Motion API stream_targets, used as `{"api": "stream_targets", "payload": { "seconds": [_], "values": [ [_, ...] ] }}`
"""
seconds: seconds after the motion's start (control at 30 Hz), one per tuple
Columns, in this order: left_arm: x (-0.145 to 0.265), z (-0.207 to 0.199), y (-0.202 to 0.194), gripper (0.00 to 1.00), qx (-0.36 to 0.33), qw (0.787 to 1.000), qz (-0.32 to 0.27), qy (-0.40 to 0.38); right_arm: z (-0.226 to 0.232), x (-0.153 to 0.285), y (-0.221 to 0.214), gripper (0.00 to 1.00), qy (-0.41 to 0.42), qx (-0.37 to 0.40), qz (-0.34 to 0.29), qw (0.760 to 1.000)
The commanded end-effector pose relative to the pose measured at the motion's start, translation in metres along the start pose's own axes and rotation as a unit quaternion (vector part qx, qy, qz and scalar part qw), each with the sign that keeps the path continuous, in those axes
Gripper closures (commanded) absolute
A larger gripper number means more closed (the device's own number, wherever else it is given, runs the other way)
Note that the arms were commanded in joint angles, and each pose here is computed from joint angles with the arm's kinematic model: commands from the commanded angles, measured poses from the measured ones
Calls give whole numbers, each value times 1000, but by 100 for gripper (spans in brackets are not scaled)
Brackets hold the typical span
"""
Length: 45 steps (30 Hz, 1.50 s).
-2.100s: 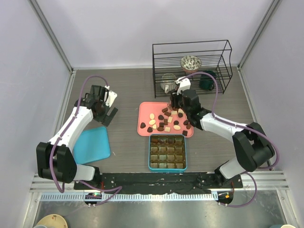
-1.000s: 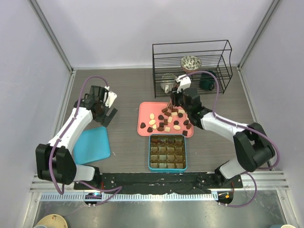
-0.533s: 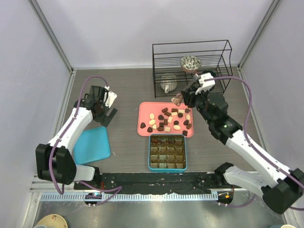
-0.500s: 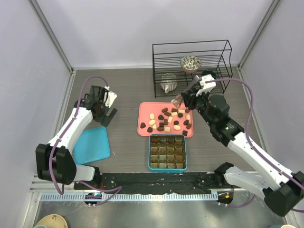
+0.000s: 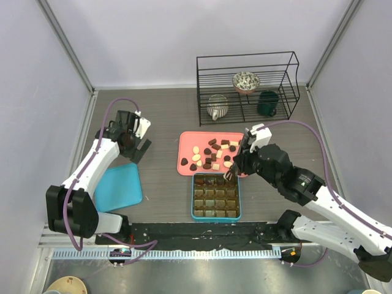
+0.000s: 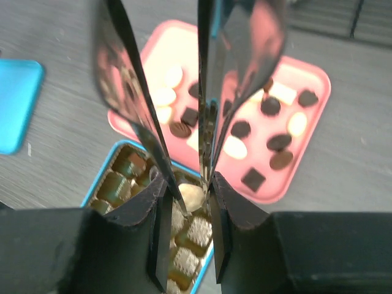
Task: Pack the chocolate
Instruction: Place the fake chocolate in the packing box.
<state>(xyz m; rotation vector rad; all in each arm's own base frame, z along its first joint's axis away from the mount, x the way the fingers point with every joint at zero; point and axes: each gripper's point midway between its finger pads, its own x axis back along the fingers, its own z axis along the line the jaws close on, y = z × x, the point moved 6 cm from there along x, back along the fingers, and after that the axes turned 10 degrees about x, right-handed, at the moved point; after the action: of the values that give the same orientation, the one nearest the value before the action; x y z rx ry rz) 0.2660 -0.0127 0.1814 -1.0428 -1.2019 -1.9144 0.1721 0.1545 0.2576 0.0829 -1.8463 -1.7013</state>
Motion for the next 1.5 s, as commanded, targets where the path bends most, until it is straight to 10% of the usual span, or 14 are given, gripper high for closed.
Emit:
{"api": "stream_targets", "payload": {
  "seconds": [0.0, 0.87, 1.47],
  "values": [
    [9, 3, 10, 0, 10, 1000, -26, 1, -3, 12, 2, 69, -25, -21, 6, 999],
    [5, 3, 7, 0, 2, 1000, -25, 4, 2, -6, -8, 52, -37, 13, 2, 999],
    [7, 4, 4, 0, -2, 1000, -28, 11, 3, -32, 70, 66, -100, 66, -117, 986]
  ]
}}
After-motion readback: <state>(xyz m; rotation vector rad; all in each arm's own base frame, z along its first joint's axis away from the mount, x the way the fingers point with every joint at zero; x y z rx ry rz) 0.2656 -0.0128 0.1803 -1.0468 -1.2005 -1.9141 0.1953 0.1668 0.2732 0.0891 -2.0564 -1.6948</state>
